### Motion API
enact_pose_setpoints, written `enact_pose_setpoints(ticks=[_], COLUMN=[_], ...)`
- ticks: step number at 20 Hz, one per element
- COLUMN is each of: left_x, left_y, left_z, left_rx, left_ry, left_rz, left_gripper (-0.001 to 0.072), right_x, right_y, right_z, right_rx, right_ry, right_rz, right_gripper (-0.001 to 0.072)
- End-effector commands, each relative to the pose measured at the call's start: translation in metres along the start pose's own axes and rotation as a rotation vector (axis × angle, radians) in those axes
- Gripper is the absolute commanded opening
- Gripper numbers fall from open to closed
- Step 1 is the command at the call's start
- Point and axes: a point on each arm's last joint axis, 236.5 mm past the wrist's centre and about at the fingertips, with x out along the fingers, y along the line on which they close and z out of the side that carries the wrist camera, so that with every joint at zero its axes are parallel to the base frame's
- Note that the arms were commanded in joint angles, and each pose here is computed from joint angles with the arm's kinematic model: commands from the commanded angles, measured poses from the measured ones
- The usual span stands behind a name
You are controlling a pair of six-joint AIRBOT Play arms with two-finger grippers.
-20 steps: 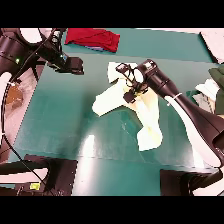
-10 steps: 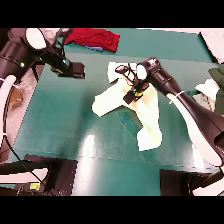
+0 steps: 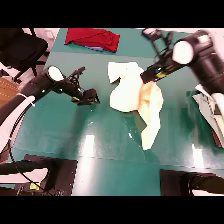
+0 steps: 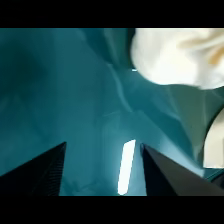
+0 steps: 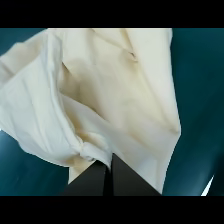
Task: Fold the shirts.
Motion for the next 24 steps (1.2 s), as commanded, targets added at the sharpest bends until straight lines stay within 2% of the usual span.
enact_pose_setpoints(ticks=[1,6,10,13,18,24], left_x=[0.011,0.024,0.054,0.061,0.100,0.119], left_y=[-0.019,-0.062,-0.082,-0.096,-0.138,-0.193], left_z=[0.015,0.062,0.038,0.020,-0.076,-0.150], left_rx=[-0.074,-0.161,-0.160,-0.139,-0.028,0.066], left_ry=[-0.095,-0.314,-0.214,-0.160,0.119,0.212], left_rz=[-0.114,-0.245,-0.301,-0.317,-0.343,-0.401], left_gripper=[0.0548,0.0549,0.0549,0.0549,0.0549,0.0548], right_x=[-0.048,-0.080,-0.110,-0.112,-0.115,-0.114], right_y=[-0.018,-0.002,0.017,0.009,0.011,0.010], right_z=[0.012,0.017,0.051,0.050,0.056,0.054], right_rx=[0.052,0.027,-0.012,-0.011,-0.012,-0.011], right_ry=[-0.118,-0.195,-0.387,-0.386,-0.413,-0.405], right_rz=[-0.075,-0.097,-0.057,-0.085,-0.079,-0.082], right_gripper=[0.0019,0.0019,0.0019,0.0019,0.0019,0.0019])
